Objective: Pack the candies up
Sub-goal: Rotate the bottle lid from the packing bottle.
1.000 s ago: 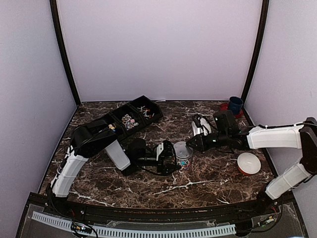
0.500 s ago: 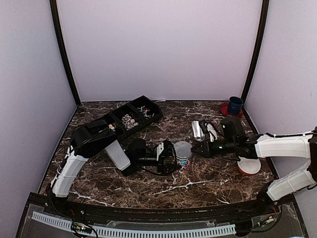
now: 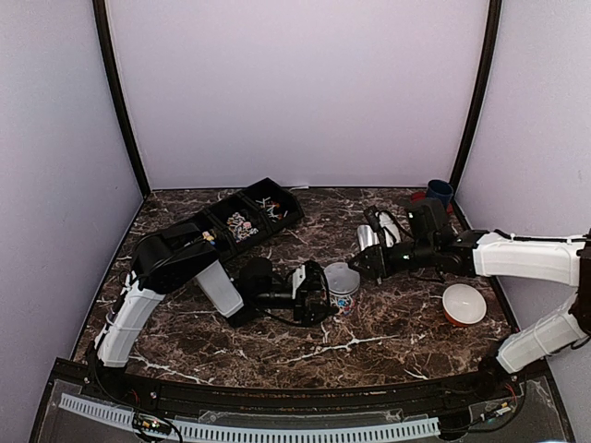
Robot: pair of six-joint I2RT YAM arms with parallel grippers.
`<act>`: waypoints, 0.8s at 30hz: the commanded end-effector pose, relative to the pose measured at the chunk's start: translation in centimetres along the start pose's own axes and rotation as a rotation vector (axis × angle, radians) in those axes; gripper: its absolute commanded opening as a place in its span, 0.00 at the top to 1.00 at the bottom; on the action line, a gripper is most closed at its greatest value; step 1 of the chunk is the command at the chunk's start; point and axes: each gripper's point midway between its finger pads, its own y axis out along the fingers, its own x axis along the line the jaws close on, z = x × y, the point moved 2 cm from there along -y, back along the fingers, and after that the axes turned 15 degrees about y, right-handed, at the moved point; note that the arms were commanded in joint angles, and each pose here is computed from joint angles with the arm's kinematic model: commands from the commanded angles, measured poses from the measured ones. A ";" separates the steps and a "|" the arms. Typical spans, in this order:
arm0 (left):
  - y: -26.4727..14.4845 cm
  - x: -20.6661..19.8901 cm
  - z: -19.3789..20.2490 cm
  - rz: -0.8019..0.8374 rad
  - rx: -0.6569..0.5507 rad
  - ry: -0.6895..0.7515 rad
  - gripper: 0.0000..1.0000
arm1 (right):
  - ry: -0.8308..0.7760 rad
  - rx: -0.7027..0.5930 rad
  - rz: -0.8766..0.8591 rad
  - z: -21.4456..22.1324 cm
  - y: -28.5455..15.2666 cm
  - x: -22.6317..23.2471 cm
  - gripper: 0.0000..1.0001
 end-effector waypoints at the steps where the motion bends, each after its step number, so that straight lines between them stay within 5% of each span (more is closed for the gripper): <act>1: -1.2 -4.2 7.8 0.095 0.249 -0.212 0.22 | -0.062 -0.010 -0.011 -2.3 1.3 1.2 0.53; 24: -1.0 -4.4 7.7 0.107 0.248 -0.212 0.22 | -0.049 0.091 -0.085 -1.2 4.8 1.0 0.82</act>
